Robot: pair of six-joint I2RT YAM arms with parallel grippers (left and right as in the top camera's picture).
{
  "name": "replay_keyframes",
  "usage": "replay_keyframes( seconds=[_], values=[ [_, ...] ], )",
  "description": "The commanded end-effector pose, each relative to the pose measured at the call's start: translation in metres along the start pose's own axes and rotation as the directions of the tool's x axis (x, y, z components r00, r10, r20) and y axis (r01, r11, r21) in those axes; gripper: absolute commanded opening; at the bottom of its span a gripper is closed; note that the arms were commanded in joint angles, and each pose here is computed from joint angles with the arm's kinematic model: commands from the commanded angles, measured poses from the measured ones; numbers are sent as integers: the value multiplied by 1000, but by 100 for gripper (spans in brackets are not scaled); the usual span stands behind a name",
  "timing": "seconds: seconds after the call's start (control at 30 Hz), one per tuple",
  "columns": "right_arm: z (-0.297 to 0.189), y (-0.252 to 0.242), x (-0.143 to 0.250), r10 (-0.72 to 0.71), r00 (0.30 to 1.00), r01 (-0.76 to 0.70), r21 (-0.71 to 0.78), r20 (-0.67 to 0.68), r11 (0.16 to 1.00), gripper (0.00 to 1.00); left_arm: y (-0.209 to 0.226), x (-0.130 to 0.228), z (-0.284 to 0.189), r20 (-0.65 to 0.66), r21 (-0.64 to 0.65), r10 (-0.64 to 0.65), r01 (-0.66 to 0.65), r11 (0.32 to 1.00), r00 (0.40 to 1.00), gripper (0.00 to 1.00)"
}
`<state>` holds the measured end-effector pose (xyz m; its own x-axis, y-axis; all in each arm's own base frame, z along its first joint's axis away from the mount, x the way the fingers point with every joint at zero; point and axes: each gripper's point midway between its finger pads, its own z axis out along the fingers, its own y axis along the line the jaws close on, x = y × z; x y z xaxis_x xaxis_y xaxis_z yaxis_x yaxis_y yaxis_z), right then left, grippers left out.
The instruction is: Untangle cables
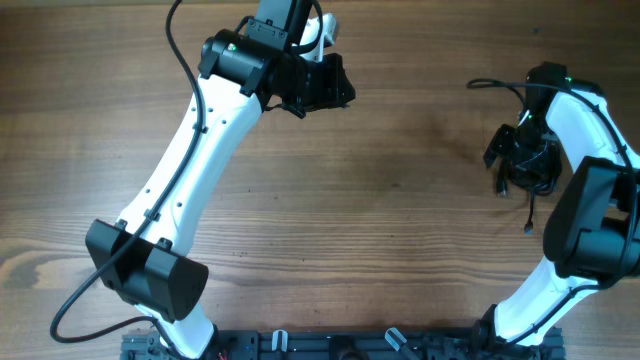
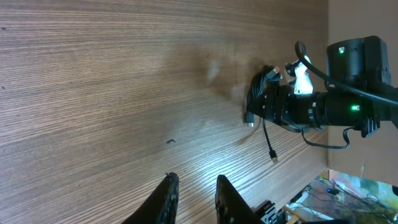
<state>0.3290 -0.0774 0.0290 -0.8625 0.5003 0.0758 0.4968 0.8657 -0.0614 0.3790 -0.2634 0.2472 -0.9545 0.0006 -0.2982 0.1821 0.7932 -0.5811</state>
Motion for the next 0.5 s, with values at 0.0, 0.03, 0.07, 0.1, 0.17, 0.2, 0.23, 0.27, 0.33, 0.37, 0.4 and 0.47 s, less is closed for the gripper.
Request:
replay_keyframes(
  seconds=[0.0,0.03,0.07,0.1,0.17,0.2,0.23,0.27,0.33,0.37,0.4,0.47],
  values=[
    [-4,-11,-6,24,999,-24,5,23,1000,63,-1,-3,-1,10,-5,9,-9,1000,1000,24],
    [-4,-13,-9,38,999,-38,-6,27,999,64,0,-3,-1,11,-6,9,-9,1000,1000,24],
    [-4,-13,-12,47,998,-46,-25,35,999,64,-1,-3,-1,13,-4,11,-11,1000,1000,25],
    [-4,-11,-17,53,997,-50,-50,47,997,68,-1,-4,-1,15,-3,12,-12,1000,1000,25],
    [-5,-4,-23,26,997,-19,-95,69,995,76,-2,-5,-1,20,-1,14,-14,1000,1000,26],
    [-5,-1,-24,13,997,-5,-109,71,994,76,-2,-6,-1,22,0,16,-16,1000,1000,26],
    [-4,-1,-23,13,998,-6,-108,68,994,77,-2,-6,-1,23,0,16,-16,1000,1000,26],
    [-3,-2,-22,13,998,-6,-106,65,994,77,-2,-6,-1,22,0,16,-16,1000,1000,26],
    [2,-2,-18,5,999,1,-103,54,995,77,-2,-6,-1,22,0,16,-16,1000,1000,26],
    [5,-3,-16,1,999,4,-102,50,995,77,-2,-6,-1,22,0,16,-16,1000,1000,26],
    [9,-3,-13,-4,999,8,-102,45,995,78,-2,-6,-1,22,0,16,-16,1000,1000,26],
    [15,0,-9,-20,999,24,-123,37,992,77,-2,-6,-1,22,0,16,-16,1000,1000,26]
  ],
)
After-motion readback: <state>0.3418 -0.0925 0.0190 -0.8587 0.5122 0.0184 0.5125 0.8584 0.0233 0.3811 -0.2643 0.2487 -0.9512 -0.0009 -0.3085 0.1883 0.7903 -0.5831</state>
